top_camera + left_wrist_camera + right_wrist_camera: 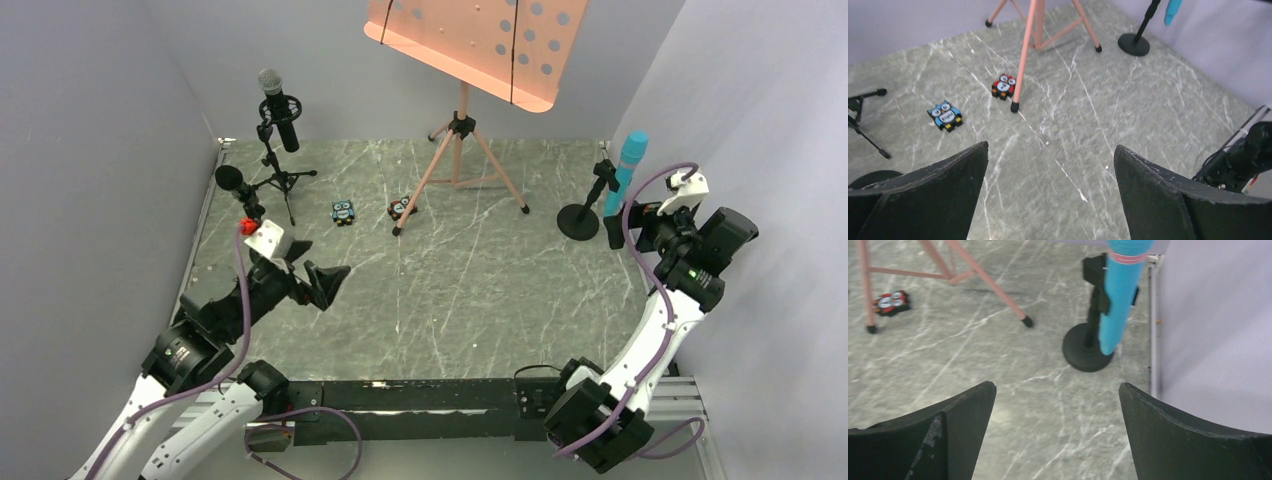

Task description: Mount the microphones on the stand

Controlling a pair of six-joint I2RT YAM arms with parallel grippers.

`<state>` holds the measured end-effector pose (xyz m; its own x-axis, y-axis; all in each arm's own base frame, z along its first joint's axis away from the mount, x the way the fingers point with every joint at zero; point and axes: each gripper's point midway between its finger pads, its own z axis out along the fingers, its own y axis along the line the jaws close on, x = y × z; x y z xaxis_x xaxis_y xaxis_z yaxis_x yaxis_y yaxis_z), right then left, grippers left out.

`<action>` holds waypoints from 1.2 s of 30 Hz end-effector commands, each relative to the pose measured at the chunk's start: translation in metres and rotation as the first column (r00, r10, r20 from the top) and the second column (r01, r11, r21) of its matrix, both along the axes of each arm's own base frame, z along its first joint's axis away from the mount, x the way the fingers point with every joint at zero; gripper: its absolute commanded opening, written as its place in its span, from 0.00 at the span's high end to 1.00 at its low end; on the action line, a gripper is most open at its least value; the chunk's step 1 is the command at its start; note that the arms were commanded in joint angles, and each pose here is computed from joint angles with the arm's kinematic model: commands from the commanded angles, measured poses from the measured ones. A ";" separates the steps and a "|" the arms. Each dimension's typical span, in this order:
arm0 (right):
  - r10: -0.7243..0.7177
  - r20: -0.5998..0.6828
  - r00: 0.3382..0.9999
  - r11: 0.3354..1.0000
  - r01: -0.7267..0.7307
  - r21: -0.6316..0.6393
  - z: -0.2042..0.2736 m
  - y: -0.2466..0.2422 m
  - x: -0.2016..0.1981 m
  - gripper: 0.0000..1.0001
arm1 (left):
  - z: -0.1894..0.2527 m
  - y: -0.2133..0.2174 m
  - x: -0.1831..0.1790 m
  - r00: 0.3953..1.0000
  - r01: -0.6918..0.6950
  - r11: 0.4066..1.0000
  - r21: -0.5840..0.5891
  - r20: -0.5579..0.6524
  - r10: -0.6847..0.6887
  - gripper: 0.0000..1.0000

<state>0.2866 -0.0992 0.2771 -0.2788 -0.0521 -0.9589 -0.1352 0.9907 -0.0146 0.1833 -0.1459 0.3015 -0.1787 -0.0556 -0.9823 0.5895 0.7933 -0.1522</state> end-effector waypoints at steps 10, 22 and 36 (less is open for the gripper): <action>0.284 0.040 0.958 0.910 -0.282 0.303 0.058 0.111 -0.046 0.00 | 0.059 0.007 -0.001 0.999 -0.037 0.998 -0.059 0.036 0.039 0.01; 0.353 -0.120 0.928 0.932 -0.336 0.138 0.015 0.158 -0.026 0.00 | 0.039 0.016 0.013 0.993 -0.121 0.993 -0.013 0.018 0.121 0.01; -0.076 0.091 0.993 0.987 0.062 0.149 0.040 0.104 -0.025 0.00 | 0.005 0.026 0.023 0.981 -0.190 0.980 0.063 -0.026 0.192 0.01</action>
